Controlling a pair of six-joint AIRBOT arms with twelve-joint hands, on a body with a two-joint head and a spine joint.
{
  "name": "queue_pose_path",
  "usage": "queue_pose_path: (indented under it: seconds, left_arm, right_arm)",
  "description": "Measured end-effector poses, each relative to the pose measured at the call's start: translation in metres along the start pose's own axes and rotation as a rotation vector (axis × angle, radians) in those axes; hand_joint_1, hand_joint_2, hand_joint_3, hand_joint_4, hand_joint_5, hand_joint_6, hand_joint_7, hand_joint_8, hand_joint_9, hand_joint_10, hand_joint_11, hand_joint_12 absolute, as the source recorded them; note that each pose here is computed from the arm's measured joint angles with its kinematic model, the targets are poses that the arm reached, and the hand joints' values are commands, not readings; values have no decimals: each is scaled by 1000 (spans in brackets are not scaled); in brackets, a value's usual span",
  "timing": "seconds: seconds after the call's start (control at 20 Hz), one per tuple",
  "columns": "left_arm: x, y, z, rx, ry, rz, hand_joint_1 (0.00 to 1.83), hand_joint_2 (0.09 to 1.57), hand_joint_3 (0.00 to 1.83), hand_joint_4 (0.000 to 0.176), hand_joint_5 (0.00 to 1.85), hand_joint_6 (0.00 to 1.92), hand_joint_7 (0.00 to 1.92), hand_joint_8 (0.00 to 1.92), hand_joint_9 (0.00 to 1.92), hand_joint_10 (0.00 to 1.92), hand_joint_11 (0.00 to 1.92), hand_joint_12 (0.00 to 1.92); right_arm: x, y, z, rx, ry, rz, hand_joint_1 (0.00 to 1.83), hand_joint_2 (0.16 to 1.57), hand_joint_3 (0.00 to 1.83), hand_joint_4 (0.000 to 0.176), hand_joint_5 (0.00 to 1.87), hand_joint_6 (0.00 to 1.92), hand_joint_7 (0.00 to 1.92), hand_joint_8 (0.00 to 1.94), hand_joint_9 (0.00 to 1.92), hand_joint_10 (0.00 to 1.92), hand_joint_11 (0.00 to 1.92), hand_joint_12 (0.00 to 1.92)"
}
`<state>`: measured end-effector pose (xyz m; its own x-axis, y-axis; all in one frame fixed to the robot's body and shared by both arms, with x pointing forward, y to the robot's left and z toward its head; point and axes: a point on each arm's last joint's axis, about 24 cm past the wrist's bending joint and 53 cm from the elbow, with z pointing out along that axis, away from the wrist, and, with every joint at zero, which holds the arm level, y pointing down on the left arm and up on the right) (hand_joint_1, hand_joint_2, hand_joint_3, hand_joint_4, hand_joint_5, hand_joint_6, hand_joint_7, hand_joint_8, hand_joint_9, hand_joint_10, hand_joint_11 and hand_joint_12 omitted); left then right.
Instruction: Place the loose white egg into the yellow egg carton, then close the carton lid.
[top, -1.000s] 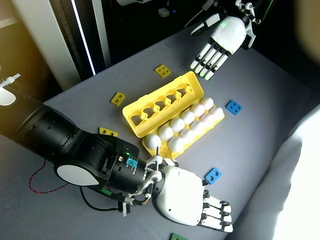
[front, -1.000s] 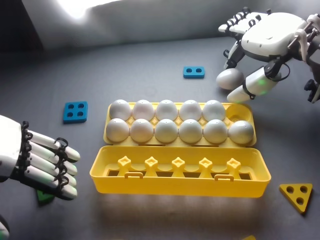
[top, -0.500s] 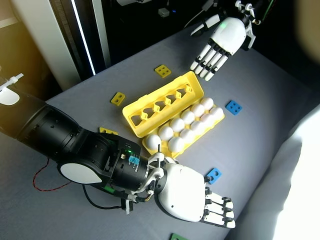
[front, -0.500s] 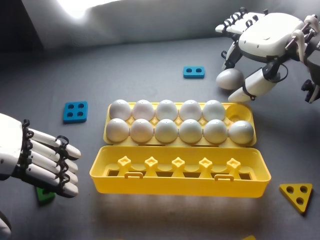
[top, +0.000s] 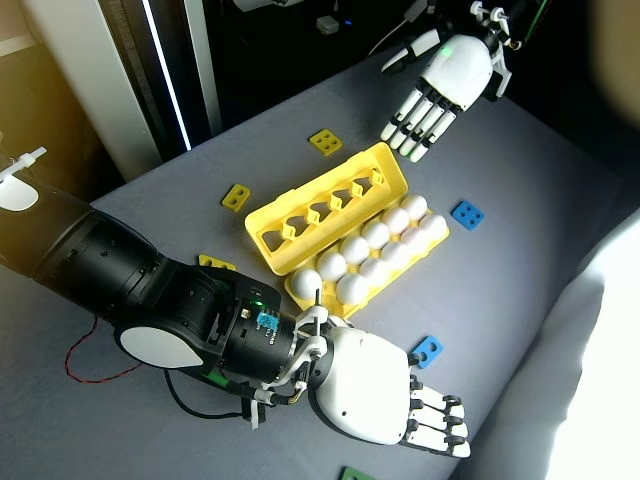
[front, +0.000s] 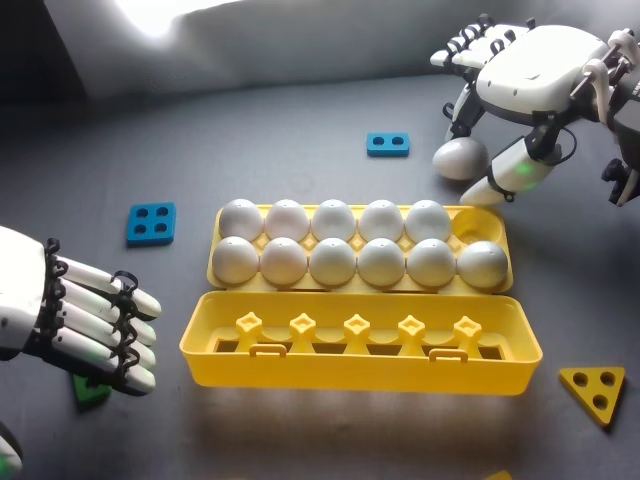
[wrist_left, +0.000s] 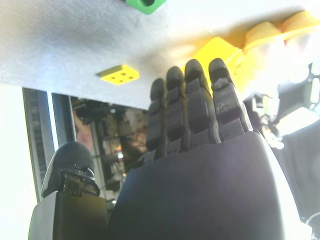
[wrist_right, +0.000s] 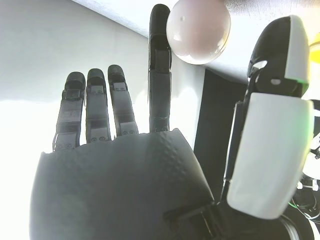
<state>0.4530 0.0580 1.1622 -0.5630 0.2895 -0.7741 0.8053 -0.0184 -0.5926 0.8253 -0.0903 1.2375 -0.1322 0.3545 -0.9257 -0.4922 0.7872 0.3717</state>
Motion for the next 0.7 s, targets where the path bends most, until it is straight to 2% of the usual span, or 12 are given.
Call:
queue_pose_path:
  seconds: [0.2, 0.25, 0.3, 0.4, 0.45, 0.55, 0.7]
  left_arm:
    - [0, 0, 0, 0, 0, 0, 0, 1173, 0, 0, 260, 1, 283, 2, 221, 0, 21, 138]
    - [0, 0, 0, 0, 0, 0, 0, 1173, 0, 0, 254, 0, 269, 0, 203, 0, 8, 137]
    - [0, 0, 0, 0, 0, 0, 0, 1174, 0, 0, 253, 0, 264, 0, 197, 0, 5, 139]
    - [0, 0, 0, 0, 0, 0, 0, 1174, 0, 0, 264, 0, 281, 0, 218, 1, 0, 184]
    - [0, 0, 0, 0, 0, 0, 0, 1174, 0, 0, 263, 0, 281, 0, 215, 0, 0, 192]
    - [0, 0, 0, -1, 0, 0, 0, 1173, 0, 0, 256, 1, 277, 1, 214, 5, 0, 167]
    - [0, 0, 0, -1, 0, 0, 0, 1173, 0, 0, 269, 1, 298, 2, 240, 3, 0, 253]
  right_arm:
    - [-1, 1, 0, -3, -4, 0, 801, 875, 28, 176, 1073, 56, 134, 8, 29, 5, 0, 0]
    - [-2, 1, 0, -4, -6, 0, 1010, 982, 20, 176, 1165, 498, 163, 13, 39, 8, 0, 0]
    - [-2, 1, 0, -4, -6, 1, 1050, 1016, 4, 176, 1161, 633, 197, 9, 38, 5, 0, 0]
    - [-1, 1, 0, -4, -6, 3, 1055, 1031, 3, 176, 1152, 691, 243, 3, 43, 2, 0, 0]
    - [-1, 1, 0, -4, -6, 3, 1069, 1022, 0, 176, 1185, 643, 262, 4, 52, 4, 0, 0]
    - [-1, 1, 0, -5, -6, 2, 1066, 1025, 1, 176, 1168, 679, 269, 3, 70, 7, 0, 0]
    - [-2, 5, 0, -23, -6, -37, 1089, 1002, 0, 176, 1239, 555, 278, 0, 84, 3, 0, 0]
